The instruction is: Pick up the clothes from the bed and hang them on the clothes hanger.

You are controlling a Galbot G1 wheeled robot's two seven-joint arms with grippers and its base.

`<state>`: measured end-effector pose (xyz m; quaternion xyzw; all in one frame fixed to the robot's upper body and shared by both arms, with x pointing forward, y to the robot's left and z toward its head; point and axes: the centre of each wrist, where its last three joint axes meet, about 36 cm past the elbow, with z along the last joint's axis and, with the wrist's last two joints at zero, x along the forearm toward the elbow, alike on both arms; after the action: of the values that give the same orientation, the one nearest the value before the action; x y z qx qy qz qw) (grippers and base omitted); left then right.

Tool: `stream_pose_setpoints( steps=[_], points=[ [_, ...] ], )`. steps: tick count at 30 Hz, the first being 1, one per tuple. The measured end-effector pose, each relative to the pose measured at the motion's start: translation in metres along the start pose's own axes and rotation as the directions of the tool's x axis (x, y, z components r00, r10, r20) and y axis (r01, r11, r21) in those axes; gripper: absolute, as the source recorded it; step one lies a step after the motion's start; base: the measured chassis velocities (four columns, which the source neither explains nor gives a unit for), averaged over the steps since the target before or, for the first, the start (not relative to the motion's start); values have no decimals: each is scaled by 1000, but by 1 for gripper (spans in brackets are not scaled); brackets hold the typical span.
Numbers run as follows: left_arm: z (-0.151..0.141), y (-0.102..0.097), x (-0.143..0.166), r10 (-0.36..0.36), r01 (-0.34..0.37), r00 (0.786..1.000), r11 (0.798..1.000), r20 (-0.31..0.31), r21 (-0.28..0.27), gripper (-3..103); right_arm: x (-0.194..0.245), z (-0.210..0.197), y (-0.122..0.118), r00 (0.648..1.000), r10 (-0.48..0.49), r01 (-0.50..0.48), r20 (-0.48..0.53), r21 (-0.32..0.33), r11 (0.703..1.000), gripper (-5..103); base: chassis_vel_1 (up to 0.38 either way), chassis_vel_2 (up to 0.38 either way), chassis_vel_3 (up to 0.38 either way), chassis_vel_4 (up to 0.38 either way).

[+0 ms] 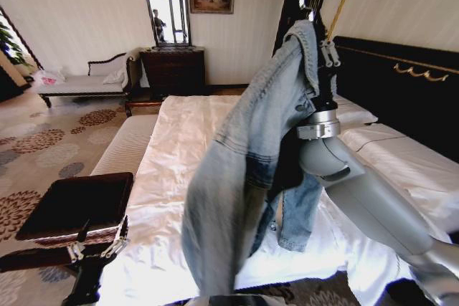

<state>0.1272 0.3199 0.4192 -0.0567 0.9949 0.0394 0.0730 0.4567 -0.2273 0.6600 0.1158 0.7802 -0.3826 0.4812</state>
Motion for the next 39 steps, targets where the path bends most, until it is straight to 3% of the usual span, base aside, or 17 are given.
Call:
stream_pose_setpoints(
  steps=[10,24,39],
  points=[
    [-2,2,-2,-6,7,1000,1000,26,-22,100,11,-1,-13,1000,-18,18,-23,1,1000,15,0,0,0,0],
    [5,-5,-2,-4,4,1000,1000,11,9,100,34,-2,-37,999,-39,39,-17,18,999,15,0,0,0,0],
    [10,-9,-1,20,-20,1000,999,-5,29,100,23,2,-77,1000,8,-10,16,91,996,15,-67,-72,-82,-70]
  ],
)
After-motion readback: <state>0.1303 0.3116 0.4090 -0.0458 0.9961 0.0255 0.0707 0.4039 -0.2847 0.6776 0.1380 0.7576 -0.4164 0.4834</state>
